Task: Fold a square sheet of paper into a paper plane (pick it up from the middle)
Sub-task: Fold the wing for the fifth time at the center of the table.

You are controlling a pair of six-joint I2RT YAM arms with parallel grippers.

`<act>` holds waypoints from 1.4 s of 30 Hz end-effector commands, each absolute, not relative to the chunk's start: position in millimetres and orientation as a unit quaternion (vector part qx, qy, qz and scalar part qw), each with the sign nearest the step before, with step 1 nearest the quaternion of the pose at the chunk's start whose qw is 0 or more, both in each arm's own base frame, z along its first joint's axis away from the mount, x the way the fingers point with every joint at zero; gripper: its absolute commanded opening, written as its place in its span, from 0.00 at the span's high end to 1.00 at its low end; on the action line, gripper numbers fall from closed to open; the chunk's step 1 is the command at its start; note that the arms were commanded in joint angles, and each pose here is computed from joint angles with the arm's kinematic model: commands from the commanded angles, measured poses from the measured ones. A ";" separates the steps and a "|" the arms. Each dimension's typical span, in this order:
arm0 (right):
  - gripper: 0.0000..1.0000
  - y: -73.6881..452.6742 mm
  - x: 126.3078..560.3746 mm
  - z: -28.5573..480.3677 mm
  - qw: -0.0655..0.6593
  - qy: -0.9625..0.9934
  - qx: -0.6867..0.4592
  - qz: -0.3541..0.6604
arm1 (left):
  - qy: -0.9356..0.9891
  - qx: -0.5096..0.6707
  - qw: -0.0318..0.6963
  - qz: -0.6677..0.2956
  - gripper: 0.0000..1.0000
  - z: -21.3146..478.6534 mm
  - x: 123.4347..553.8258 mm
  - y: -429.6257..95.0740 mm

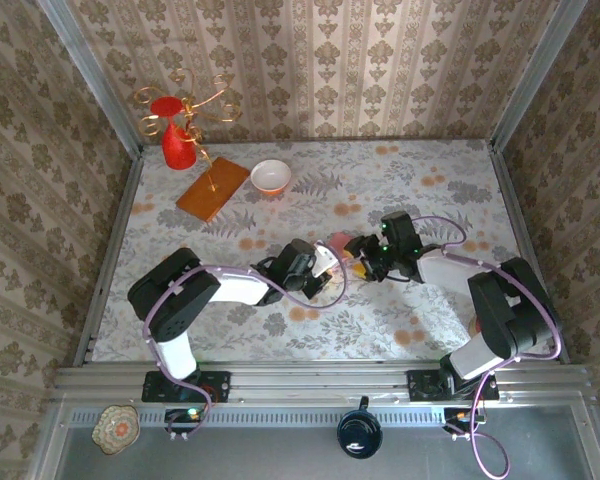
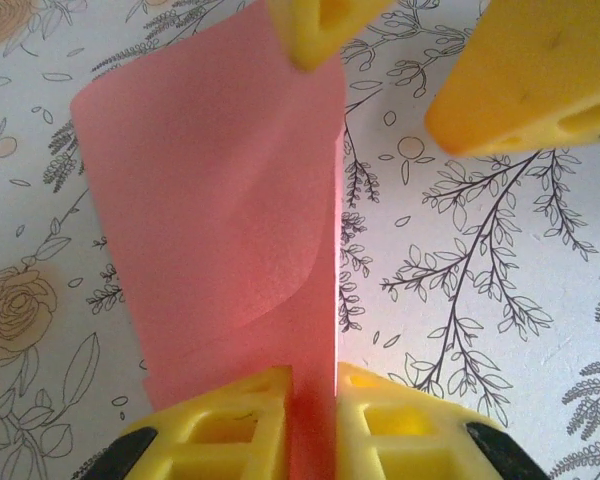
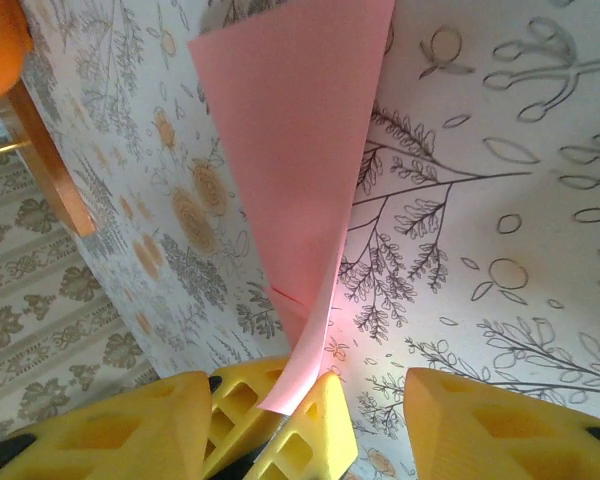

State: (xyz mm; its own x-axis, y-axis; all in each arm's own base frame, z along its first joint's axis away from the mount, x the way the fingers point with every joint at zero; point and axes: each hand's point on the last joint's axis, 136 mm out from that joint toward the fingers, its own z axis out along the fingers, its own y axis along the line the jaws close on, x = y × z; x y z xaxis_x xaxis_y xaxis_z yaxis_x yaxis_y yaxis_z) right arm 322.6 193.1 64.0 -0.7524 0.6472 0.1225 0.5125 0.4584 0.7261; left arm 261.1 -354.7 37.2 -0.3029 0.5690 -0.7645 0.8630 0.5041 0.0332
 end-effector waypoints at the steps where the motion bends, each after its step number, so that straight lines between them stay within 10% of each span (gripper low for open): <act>1: 0.41 176.0 322.9 75.4 0.115 0.860 0.333 0.370 | 0.791 0.442 0.353 -0.236 0.85 36.2 257.3 -356.9; 42: 0.28 180.3 322.5 51.4 0.184 0.917 0.111 0.337 | 0.865 0.127 0.083 -0.479 1.00 53.5 275.2 -368.6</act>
